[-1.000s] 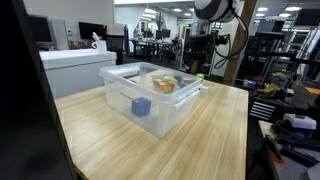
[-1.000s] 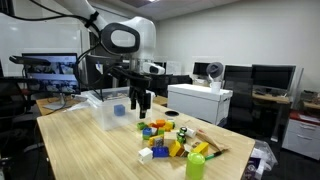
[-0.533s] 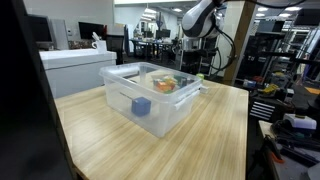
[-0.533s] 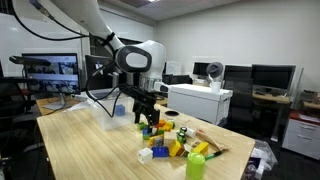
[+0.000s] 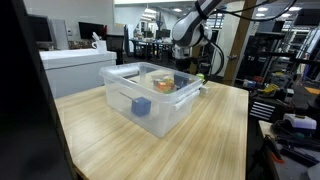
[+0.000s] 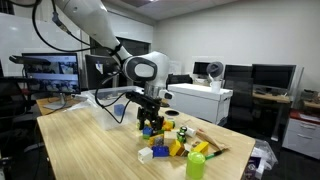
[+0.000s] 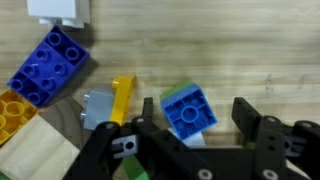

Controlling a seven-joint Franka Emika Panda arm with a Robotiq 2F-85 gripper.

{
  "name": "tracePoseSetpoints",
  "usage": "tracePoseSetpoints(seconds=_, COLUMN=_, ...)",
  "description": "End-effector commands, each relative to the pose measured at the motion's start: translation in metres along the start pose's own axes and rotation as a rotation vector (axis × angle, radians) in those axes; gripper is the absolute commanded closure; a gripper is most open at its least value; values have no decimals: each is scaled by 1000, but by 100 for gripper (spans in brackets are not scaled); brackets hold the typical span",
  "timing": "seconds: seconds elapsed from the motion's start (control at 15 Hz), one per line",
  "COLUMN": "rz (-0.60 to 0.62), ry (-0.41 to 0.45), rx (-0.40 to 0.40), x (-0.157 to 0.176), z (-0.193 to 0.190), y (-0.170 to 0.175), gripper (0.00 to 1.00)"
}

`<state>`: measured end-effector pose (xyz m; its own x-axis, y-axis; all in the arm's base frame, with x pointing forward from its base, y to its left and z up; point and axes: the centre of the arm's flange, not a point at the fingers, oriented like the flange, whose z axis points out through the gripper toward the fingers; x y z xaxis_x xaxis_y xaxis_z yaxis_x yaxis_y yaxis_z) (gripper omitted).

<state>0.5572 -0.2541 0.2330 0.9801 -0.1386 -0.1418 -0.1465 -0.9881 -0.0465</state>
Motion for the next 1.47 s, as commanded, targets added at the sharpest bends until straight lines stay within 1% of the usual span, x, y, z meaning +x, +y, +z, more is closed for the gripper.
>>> tracePoseSetpoints(seconds=0.0, rz=-22, ry=7, rx=-2, x=2, z=-10, y=0, gripper=52)
tracePoseSetpoints(seconds=0.07, rz=-25, ry=15, rx=-3, x=0, z=-17, y=-2, gripper=59)
tracePoseSetpoints(seconds=0.13, rz=-10, ry=5, rx=-13, x=-6, z=-24, y=-7, gripper=78)
tracePoseSetpoints(seconds=0.2, rz=11, ry=-10, rx=-26, x=-12, z=-25, y=-8, gripper=87)
tracePoseSetpoints(seconds=0.27, rz=49, ry=-34, rx=-47, x=-22, z=-30, y=-13, gripper=87)
tracePoseSetpoints(seconds=0.33, rz=73, ry=-46, rx=-63, x=-25, z=-33, y=-15, gripper=87)
tracePoseSetpoints(seconds=0.47, rz=105, ry=-42, rx=-87, x=-29, z=-54, y=-28, gripper=87)
tracePoseSetpoints(seconds=0.6, rz=102, ry=0, rx=-99, x=-28, z=-88, y=-57, gripper=87)
tracePoseSetpoints(seconds=0.87, rz=59, ry=125, rx=-106, x=-28, z=-163, y=-133, gripper=87)
tracePoseSetpoints(seconds=0.93, rz=43, ry=148, rx=-114, x=-31, z=-175, y=-150, gripper=87)
tracePoseSetpoints(seconds=1.07, rz=20, ry=174, rx=-120, x=-37, z=-188, y=-174, gripper=87)
tracePoseSetpoints(seconds=1.2, rz=-12, ry=179, rx=-102, x=-42, z=-189, y=-196, gripper=87)
tracePoseSetpoints(seconds=1.27, rz=-23, ry=170, rx=-82, x=-43, z=-177, y=-197, gripper=38)
tracePoseSetpoints(seconds=1.33, rz=-13, ry=164, rx=-71, x=-42, z=-174, y=-194, gripper=36)
tracePoseSetpoints(seconds=1.4, rz=1, ry=163, rx=-64, x=-41, z=-171, y=-187, gripper=31)
